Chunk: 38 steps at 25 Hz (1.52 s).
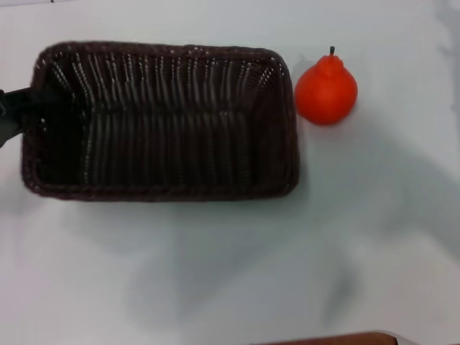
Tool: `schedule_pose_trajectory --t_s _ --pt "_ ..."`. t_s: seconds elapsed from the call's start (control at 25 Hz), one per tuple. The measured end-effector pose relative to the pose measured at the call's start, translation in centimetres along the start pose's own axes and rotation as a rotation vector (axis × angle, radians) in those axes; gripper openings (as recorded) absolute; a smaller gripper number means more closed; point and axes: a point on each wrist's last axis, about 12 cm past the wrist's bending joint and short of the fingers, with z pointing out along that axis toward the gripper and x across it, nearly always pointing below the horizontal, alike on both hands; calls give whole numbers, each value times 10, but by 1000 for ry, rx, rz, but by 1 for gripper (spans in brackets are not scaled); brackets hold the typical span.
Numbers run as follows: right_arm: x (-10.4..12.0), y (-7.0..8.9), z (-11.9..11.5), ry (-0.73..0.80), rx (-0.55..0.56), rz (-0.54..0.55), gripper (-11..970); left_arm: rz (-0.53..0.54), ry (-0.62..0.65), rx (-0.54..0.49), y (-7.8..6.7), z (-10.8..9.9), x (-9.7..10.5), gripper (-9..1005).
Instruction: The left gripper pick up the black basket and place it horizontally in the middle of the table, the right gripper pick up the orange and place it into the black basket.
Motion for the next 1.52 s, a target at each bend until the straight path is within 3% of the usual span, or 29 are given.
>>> schedule_pose_trajectory --t_s 0.12,0.44,0.56,0.8,1.08,1.32,1.52 --pt "0 0 0 0 0 0 824 -19 11 4 3 -1 5 278" --pt "-2 -2 3 -13 0 1 823 -42 27 18 8 -9 15 595" --pt "-4 -4 6 -28 6 -2 822 11 0 21 10 -13 11 706" --pt "-8 -12 15 -101 86 -53 823 213 -154 50 13 -33 -4 705" --pt "-5 -37 34 -274 367 -124 823 467 -516 240 6 -47 -6 703" --pt "10 -57 55 -660 665 -246 822 615 -672 349 -2 -34 5 702" --pt "19 -63 62 -929 716 -429 823 690 -745 373 -6 -21 12 700"
